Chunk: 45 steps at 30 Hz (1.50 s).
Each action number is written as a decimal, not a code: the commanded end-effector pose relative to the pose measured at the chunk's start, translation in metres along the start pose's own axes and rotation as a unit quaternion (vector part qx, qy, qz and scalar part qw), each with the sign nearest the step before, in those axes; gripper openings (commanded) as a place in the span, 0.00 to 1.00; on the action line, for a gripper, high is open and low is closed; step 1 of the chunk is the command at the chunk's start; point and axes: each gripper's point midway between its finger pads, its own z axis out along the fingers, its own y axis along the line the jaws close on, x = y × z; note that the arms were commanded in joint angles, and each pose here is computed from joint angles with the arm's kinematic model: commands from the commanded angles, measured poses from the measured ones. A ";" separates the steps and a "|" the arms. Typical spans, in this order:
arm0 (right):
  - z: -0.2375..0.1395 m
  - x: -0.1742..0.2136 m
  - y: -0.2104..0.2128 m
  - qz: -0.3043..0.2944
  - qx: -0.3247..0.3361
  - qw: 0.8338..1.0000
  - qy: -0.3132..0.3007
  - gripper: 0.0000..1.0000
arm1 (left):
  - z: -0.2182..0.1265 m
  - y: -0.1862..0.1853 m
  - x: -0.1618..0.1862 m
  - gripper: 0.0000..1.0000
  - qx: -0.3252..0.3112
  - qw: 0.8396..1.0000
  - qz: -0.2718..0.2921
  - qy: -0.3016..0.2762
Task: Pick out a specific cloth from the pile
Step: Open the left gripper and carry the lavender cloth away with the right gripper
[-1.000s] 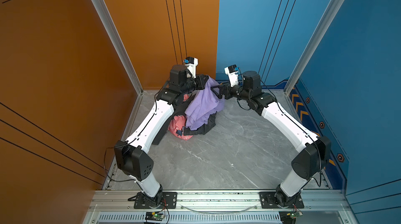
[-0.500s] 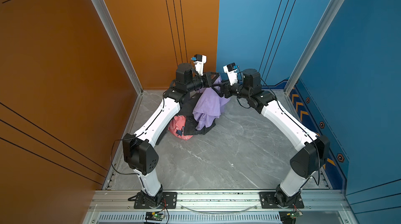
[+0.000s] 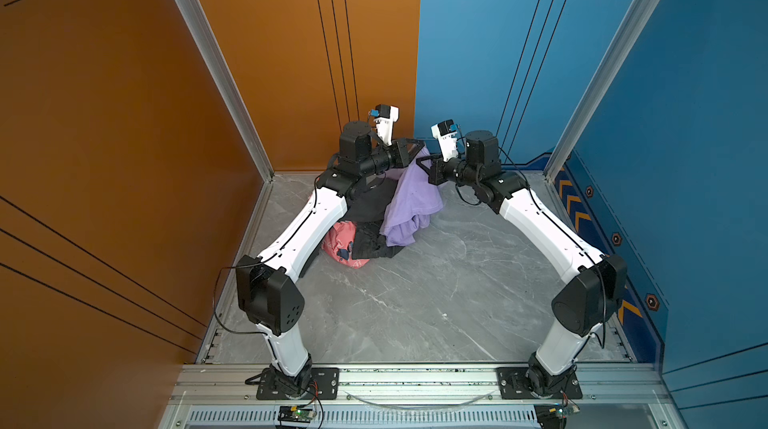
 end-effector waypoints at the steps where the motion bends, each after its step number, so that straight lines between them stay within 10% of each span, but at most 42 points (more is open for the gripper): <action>1: -0.024 -0.027 -0.008 -0.003 0.031 0.999 -0.035 0.00 | -0.007 -0.018 -0.022 0.25 0.030 0.999 0.030 -0.024; 20: -0.128 -0.104 -0.103 -0.052 0.212 0.969 -0.119 0.00 | -0.066 0.024 -0.022 0.91 -0.065 0.995 0.067 -0.019; 45: -0.246 -0.179 -0.186 -0.089 0.385 0.895 -0.208 0.00 | -0.113 0.057 -0.036 0.98 -0.125 0.989 0.054 -0.051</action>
